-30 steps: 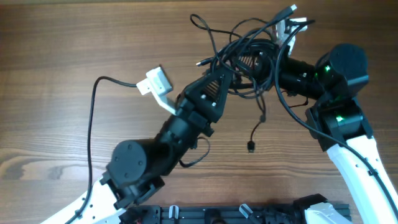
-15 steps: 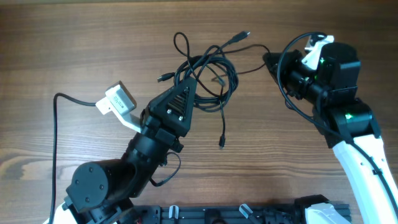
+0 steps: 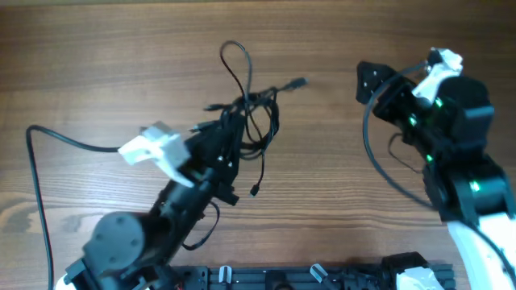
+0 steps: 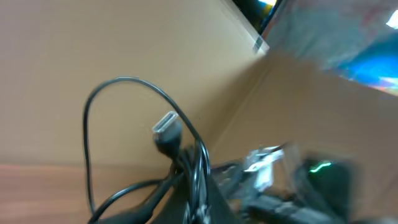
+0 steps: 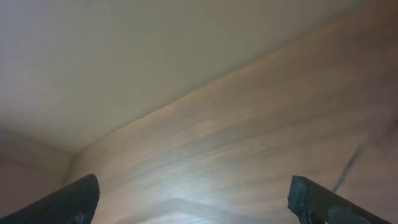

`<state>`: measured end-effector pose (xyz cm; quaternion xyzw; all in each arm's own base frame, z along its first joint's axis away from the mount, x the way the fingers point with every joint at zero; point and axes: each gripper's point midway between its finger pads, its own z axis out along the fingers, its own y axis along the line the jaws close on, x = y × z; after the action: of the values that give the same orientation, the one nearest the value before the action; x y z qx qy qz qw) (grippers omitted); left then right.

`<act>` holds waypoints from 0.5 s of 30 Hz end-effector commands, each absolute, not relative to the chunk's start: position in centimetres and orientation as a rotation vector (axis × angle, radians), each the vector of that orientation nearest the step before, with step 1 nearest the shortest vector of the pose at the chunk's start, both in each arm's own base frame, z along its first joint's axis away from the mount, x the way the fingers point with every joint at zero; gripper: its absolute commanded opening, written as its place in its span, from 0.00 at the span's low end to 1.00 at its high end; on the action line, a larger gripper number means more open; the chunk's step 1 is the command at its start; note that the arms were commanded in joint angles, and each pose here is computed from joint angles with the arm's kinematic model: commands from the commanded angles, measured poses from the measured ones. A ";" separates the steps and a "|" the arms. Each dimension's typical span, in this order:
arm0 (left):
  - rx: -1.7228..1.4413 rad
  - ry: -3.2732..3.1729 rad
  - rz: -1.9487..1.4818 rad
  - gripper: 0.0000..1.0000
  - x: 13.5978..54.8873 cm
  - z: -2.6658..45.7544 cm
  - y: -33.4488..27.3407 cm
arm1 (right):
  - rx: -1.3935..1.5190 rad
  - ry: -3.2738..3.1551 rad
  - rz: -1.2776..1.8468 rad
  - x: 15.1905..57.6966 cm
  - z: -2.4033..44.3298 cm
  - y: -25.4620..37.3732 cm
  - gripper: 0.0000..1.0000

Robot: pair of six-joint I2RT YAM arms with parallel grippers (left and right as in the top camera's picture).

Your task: Untangle cables

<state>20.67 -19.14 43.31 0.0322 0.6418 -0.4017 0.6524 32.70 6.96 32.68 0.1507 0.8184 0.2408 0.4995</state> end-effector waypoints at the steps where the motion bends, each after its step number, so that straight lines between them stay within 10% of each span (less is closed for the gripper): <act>1: 0.222 1.509 -0.719 0.04 20.9 41.4 -19.0 | 0.072 1.882 0.495 29.7 36.2 7.4 1.00; 15: 0.548 1.870 -0.511 0.04 19.2 30.8 -19.1 | -0.110 2.087 0.636 22.7 32.4 9.8 1.00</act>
<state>19.98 -18.41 30.41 0.1915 0.7966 -0.2011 0.5369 23.58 8.90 32.25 -0.0237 0.8499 0.2367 0.4702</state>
